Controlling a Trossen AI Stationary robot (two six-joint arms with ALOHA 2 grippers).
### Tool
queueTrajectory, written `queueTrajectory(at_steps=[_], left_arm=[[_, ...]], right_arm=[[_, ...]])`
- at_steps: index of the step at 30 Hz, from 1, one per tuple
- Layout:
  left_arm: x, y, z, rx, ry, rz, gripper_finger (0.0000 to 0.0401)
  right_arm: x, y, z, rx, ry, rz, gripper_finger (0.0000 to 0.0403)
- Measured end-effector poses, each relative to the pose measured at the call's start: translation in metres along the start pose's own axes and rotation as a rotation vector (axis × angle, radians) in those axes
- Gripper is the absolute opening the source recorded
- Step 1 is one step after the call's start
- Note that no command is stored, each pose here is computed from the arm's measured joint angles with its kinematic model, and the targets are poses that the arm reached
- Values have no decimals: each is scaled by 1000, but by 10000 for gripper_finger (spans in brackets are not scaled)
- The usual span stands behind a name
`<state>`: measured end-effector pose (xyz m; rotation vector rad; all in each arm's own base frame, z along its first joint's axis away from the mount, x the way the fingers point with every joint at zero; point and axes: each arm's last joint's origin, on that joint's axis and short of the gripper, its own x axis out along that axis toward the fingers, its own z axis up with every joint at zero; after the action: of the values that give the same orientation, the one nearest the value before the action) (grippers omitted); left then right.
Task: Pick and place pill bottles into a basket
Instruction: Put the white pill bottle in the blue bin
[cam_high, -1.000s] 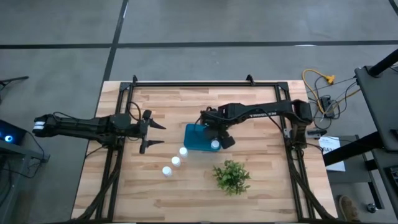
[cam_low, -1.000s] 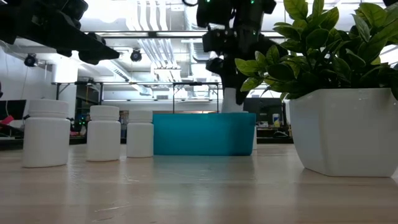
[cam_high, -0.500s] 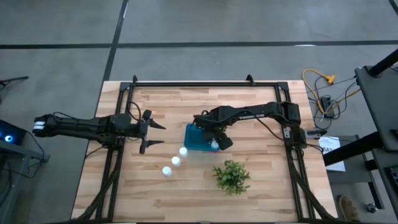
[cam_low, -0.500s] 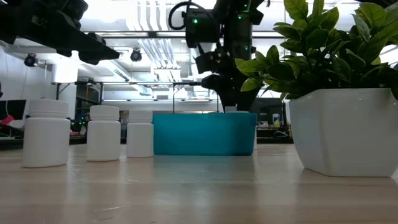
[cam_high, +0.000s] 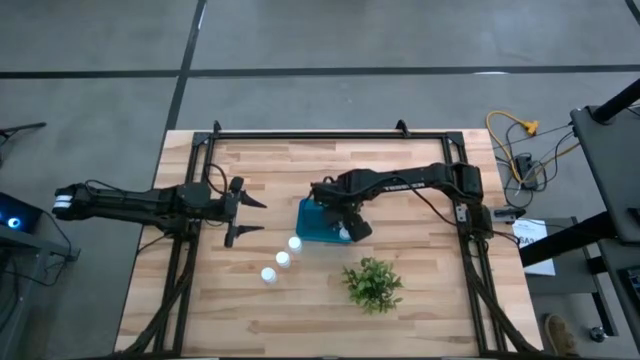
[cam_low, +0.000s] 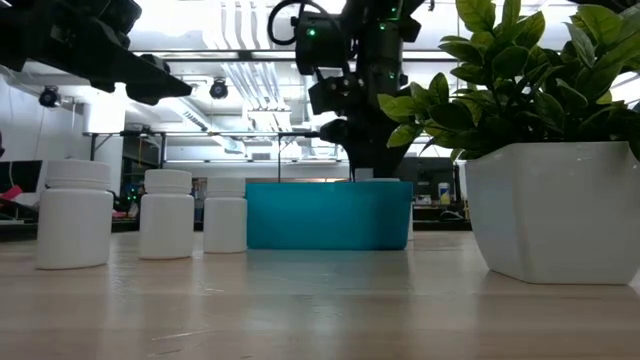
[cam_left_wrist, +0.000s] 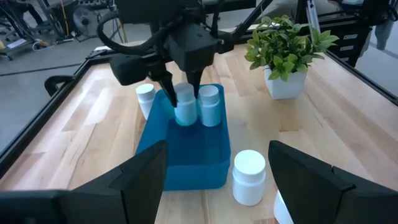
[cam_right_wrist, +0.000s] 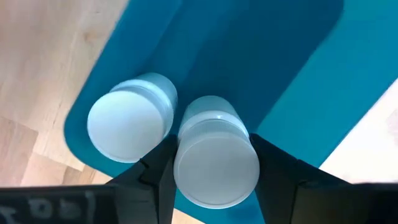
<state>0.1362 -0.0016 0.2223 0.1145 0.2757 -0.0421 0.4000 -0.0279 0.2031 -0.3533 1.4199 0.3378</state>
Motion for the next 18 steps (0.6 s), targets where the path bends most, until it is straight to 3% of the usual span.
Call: queueTrajectory(at_steps=[18], left_arm=[[0,0,-1,-1,4,-1,261]], right_arm=[[8,-14,-10,56,-21,19,151]])
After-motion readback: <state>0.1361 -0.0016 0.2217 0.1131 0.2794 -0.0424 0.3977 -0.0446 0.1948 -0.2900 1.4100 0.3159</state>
